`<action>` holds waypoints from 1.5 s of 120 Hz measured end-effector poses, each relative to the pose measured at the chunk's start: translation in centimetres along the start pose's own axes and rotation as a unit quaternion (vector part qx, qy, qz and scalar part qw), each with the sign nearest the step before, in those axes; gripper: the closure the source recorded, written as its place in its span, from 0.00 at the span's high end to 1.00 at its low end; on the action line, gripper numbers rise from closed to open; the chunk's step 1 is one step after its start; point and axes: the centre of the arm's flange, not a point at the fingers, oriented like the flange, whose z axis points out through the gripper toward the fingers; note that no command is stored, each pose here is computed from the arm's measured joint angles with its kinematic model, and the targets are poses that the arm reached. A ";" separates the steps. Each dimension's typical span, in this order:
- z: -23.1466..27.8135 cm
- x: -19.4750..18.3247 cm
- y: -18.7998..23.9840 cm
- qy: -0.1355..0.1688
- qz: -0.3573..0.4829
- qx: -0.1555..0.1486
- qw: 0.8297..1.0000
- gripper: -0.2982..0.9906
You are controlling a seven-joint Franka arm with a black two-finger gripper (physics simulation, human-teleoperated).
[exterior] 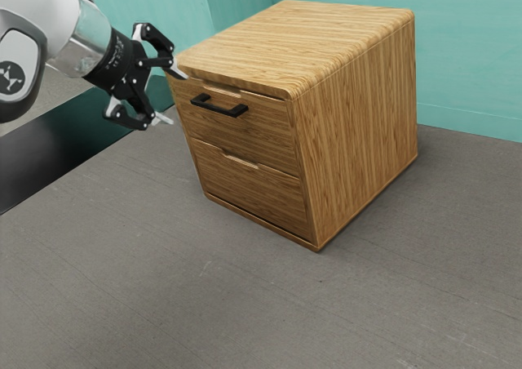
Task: Pull the drawer handle with one arm to open the drawer
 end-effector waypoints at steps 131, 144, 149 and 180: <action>5.3 5.3 -2.1 0.001 0.068 -0.068 0.995 0.55; 5.3 5.1 -1.8 0.000 0.063 -0.083 0.995 0.56; 5.4 5.0 -1.7 0.001 0.062 -0.087 0.994 0.56; 7.2 4.5 -1.6 0.001 0.049 -0.086 0.995 0.56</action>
